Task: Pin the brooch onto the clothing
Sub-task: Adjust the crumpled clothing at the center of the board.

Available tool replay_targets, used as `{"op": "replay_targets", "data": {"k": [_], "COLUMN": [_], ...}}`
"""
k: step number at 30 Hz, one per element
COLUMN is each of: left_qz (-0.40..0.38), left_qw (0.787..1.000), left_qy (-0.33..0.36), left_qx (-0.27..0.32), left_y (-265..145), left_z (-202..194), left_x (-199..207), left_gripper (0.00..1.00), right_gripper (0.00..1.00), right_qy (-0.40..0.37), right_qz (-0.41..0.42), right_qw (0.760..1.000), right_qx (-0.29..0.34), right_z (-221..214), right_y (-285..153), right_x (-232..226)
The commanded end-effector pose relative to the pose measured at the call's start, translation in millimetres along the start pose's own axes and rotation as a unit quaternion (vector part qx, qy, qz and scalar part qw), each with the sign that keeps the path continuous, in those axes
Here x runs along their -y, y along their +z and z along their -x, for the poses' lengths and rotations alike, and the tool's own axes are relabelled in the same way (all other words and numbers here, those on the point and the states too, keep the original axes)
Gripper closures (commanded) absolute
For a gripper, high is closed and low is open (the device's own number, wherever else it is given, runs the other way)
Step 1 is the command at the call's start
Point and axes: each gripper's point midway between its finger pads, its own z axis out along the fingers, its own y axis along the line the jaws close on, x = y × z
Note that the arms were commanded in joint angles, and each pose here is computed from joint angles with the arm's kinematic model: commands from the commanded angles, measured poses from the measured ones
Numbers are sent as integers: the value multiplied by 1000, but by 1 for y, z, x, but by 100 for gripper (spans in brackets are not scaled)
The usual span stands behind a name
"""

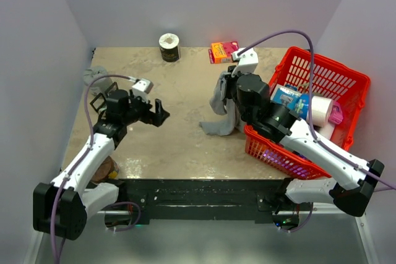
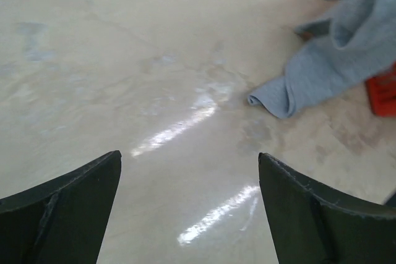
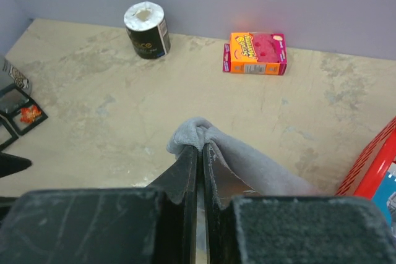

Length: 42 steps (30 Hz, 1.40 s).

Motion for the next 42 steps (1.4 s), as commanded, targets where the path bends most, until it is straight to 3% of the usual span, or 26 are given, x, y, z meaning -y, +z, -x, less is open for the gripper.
{"op": "replay_targets", "data": {"k": [1,4,7,11,17,29,40,42], "left_qz": [-193,-245,-267,-286,-314,-337,-356,-357], "left_qw": [976,962,950,939,943,940,934,934], "left_qy": [99,113,129,131,84,39,18,13], "left_qx": [25,40,99,137,76,38,19,20], "left_y": [2,-4,-16,-22,10,31,50,53], "left_z": [25,29,59,84,63,37,30,32], "left_x": [86,112,128,143,146,173,195,197], "left_gripper": [4,4,4,1,4,21,28,37], "right_gripper": [100,100,100,100,100,100,100,100], "right_qy": [39,36,43,58,67,67,69,68], "right_qz": [45,93,142,177,191,178,168,166], "right_qw": [998,994,988,981,978,981,982,983], "right_qx": [24,30,36,48,49,46,48,48], "right_z": [26,44,64,81,82,75,75,74], "right_y": [-15,-21,-29,-36,-42,-47,-50,-51], "right_x": [-7,-23,-40,-51,-53,-43,-35,-34]}}
